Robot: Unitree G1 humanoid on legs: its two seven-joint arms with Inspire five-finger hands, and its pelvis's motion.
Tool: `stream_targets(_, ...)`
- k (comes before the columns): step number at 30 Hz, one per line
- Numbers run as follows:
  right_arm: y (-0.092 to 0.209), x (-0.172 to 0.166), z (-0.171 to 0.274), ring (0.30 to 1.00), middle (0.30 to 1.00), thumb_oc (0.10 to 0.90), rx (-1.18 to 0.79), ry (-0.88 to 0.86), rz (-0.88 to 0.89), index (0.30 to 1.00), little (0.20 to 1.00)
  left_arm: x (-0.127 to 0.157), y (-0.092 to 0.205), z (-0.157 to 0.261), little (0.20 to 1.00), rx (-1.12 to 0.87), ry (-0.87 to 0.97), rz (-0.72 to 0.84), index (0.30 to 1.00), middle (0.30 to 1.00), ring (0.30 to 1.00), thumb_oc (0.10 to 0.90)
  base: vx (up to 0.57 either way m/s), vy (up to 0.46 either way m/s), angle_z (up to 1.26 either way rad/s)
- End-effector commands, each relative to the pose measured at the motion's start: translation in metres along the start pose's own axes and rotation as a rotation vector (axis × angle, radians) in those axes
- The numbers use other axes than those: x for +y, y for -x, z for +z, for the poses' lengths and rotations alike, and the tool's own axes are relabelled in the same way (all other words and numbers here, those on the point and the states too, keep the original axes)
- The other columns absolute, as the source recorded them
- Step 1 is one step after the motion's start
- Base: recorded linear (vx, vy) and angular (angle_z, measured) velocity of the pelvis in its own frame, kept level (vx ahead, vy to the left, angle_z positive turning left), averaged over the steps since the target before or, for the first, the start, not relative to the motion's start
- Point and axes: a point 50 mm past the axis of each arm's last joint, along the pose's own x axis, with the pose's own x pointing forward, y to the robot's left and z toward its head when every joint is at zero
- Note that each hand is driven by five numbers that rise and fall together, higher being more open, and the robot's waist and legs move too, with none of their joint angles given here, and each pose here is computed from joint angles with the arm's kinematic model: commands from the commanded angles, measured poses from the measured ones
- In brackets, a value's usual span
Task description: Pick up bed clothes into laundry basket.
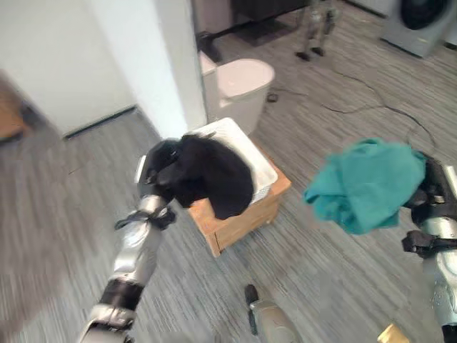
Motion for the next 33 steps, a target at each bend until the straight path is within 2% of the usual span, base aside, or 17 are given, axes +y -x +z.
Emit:
stream_targets(1, -0.013, -0.003, 0.105, 0.3, 0.3, 0.4, -0.443, 0.123, 0.086, 0.3, 0.3, 0.013, -0.011, 0.139, 0.3, -0.552, -0.175, 0.003, 0.3, 0.3, 0.3, 0.4, 0.34, 0.113, -0.5)
stream_targets(2, -0.013, -0.003, 0.105, 0.3, 0.3, 0.4, -0.443, 0.122, 0.085, 0.3, 0.3, 0.013, -0.011, 0.139, 0.3, -0.553, -0.178, 0.005, 0.3, 0.3, 0.3, 0.4, 0.28, 0.06, -0.59)
stream_targets(3, -0.012, -0.009, 0.097, 0.3, 0.3, 0.4, -0.381, 0.143, 0.079, 0.3, 0.3, 0.017, -0.008, 0.163, 0.3, -0.641, -0.175, 0.019, 0.3, 0.3, 0.3, 0.4, 0.19, 0.024, -0.68)
stream_targets(7, 0.005, -0.027, 0.082, 0.3, 0.3, 0.4, -0.373, 0.091, -0.022, 0.3, 0.3, 0.014, 0.011, 0.213, 0.3, -0.916, -0.2, 0.082, 0.3, 0.3, 0.3, 0.4, 0.21, 0.072, -0.24)
stream_targets(9, 0.01, -0.033, 0.079, 0.3, 0.3, 0.4, -0.358, 0.097, -0.061, 0.3, 0.3, 0.012, 0.015, 0.219, 0.3, -0.953, -0.206, 0.089, 0.3, 0.3, 0.3, 0.4, 0.14, 0.087, -0.01)
stream_targets(10, 0.017, -0.047, 0.075, 0.3, 0.3, 0.4, -0.341, 0.121, -0.134, 0.3, 0.3, 0.015, 0.022, 0.229, 0.3, -0.992, -0.266, 0.116, 0.3, 0.3, 0.3, 0.4, 0.25, 0.142, -0.04)
stream_targets(13, 0.02, -0.057, 0.072, 0.3, 0.3, 0.4, -0.333, 0.138, -0.194, 0.3, 0.3, 0.011, 0.024, 0.245, 0.3, -1.013, -0.4, 0.121, 0.3, 0.3, 0.3, 0.4, 0.12, 0.123, -0.27)
stream_targets(18, 0.02, -0.059, 0.069, 0.3, 0.3, 0.4, -0.323, 0.132, -0.208, 0.3, 0.3, -0.002, 0.014, 0.257, 0.3, -0.99, -0.515, 0.054, 0.3, 0.3, 0.3, 0.4, 0.05, 0.084, -0.08)
stream_targets(21, 0.015, -0.056, 0.068, 0.3, 0.3, 0.4, -0.31, 0.132, -0.191, 0.3, 0.3, -0.026, -0.013, 0.265, 0.3, -0.891, -0.601, -0.089, 0.3, 0.3, 0.3, 0.4, 0.02, 0.1, 0.03)
stream_targets(26, 0.014, -0.051, 0.06, 0.3, 0.3, 0.4, -0.282, 0.113, -0.182, 0.3, 0.3, -0.048, -0.039, 0.271, 0.3, -0.794, -0.713, -0.182, 0.3, 0.3, 0.3, 0.4, 0.01, 0.049, -0.02)
stream_targets(30, 0.015, -0.051, 0.055, 0.3, 0.3, 0.4, -0.27, 0.099, -0.197, 0.3, 0.3, -0.064, -0.046, 0.268, 0.3, -0.765, -0.765, -0.252, 0.3, 0.3, 0.3, 0.4, 0.0, 0.029, -0.1)
stream_targets(33, 0.015, -0.051, 0.054, 0.3, 0.3, 0.4, -0.262, 0.108, -0.205, 0.3, 0.3, -0.078, -0.051, 0.257, 0.3, -0.711, -0.877, -0.33, 0.3, 0.3, 0.3, 0.4, -0.02, 0.021, -0.16)
